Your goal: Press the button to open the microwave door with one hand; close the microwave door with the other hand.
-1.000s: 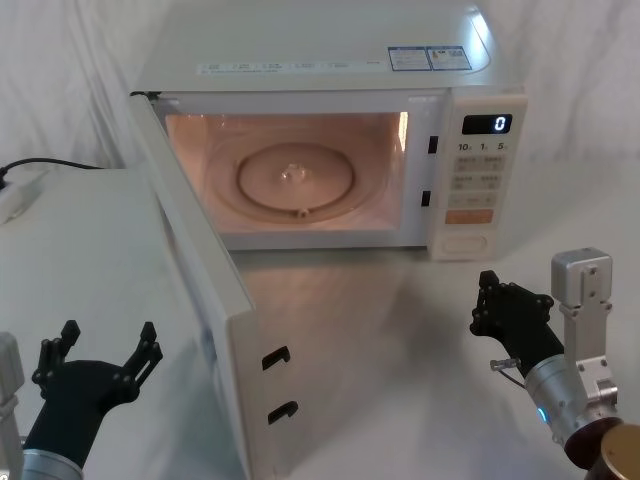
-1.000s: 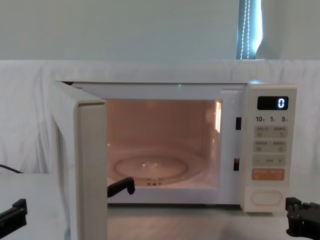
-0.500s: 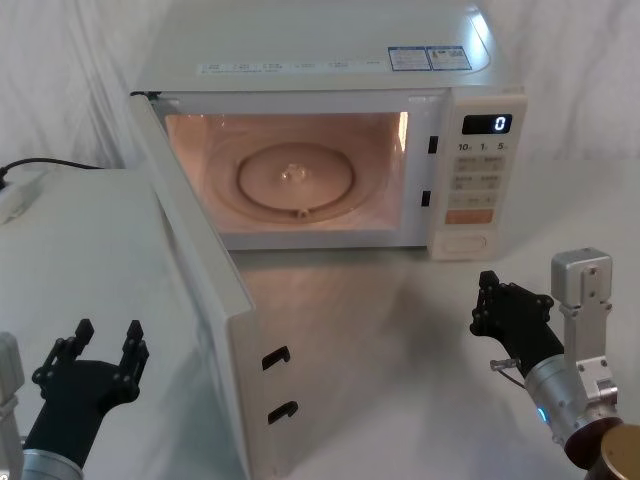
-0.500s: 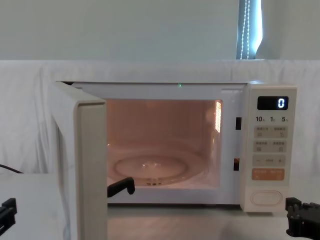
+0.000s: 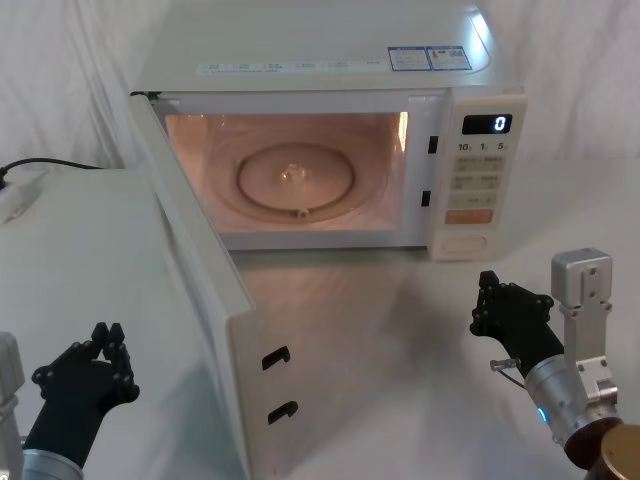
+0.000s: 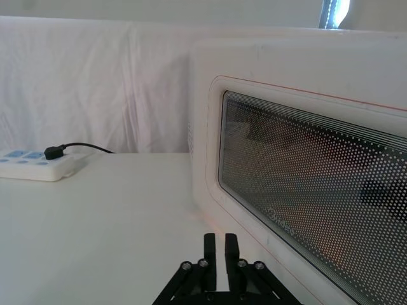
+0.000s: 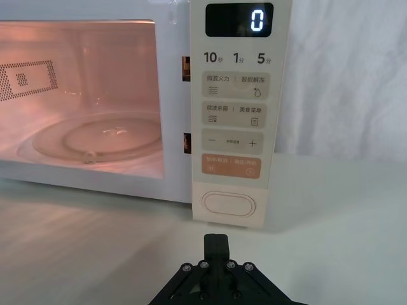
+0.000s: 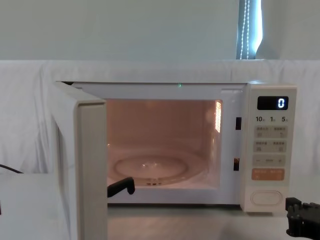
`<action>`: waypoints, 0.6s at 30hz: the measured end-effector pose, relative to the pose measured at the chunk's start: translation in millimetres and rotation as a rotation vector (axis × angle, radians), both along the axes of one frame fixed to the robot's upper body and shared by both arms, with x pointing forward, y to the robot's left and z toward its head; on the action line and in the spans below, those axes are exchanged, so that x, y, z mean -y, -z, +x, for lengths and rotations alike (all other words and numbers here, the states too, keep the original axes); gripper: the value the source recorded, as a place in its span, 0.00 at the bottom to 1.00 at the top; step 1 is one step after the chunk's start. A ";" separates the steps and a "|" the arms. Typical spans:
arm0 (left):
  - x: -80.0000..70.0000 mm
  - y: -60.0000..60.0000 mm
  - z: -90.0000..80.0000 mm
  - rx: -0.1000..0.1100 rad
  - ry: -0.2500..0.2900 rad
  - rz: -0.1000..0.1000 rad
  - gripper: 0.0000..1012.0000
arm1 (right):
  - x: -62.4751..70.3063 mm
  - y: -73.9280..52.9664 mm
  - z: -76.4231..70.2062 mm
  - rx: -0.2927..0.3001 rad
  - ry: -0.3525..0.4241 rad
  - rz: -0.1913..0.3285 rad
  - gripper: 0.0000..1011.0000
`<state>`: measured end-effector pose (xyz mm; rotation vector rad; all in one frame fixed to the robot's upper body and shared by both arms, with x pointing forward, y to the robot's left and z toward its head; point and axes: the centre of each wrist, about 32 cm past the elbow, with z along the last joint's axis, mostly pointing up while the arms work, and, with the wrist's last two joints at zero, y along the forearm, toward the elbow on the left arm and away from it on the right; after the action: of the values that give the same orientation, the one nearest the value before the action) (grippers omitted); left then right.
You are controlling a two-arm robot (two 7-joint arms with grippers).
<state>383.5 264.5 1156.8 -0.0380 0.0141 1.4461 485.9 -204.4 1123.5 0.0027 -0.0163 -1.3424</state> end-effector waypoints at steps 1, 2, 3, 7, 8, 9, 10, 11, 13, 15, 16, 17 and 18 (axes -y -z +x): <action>0.0 0.0 0.0 0.000 0.000 0.000 0.12 | 0.1 0.0 0.0 0.000 0.000 0.000 0.00; 0.0 0.0 0.0 0.000 0.000 0.000 0.08 | 0.0 0.0 0.0 0.000 0.000 0.000 0.00; 0.0 0.0 0.0 0.000 0.000 0.000 0.02 | 0.0 0.0 0.0 0.000 0.000 0.000 0.00; 0.0 0.0 0.0 0.000 0.000 0.000 0.00 | 0.0 0.0 0.0 0.000 0.000 0.000 0.00; 0.0 0.0 0.0 0.000 0.000 0.000 0.00 | 0.0 0.0 0.0 0.000 0.000 0.000 0.00; 0.0 0.0 0.0 0.000 0.000 0.000 0.00 | 0.1 0.0 0.0 0.000 0.000 0.000 0.00; 0.0 0.0 0.0 0.000 0.000 0.000 0.00 | 0.0 0.0 0.0 0.000 0.000 0.000 0.00; 0.0 0.0 0.0 0.000 0.000 0.000 0.00 | 0.0 0.0 0.0 0.000 0.000 0.000 0.00; -0.1 -0.2 0.0 0.000 0.000 -0.002 0.00 | 0.0 0.0 0.0 0.000 0.000 0.000 0.00; -0.6 -1.1 0.0 0.003 0.004 -0.007 0.00 | 0.0 0.0 0.0 0.000 0.000 0.000 0.00; -1.0 -1.7 0.1 0.004 0.006 -0.010 0.00 | 0.0 0.0 0.0 0.000 0.000 0.000 0.00; -1.7 -3.2 0.3 0.008 0.007 -0.017 0.00 | 0.0 0.0 0.0 0.000 0.000 0.000 0.00; -2.2 -4.0 0.5 0.011 0.008 -0.021 0.00 | 0.0 0.0 0.0 0.000 0.000 0.000 0.00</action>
<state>384.0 266.7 1160.8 -0.0626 0.0202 1.4382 485.9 -204.4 1123.5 0.0026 -0.0162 -1.3424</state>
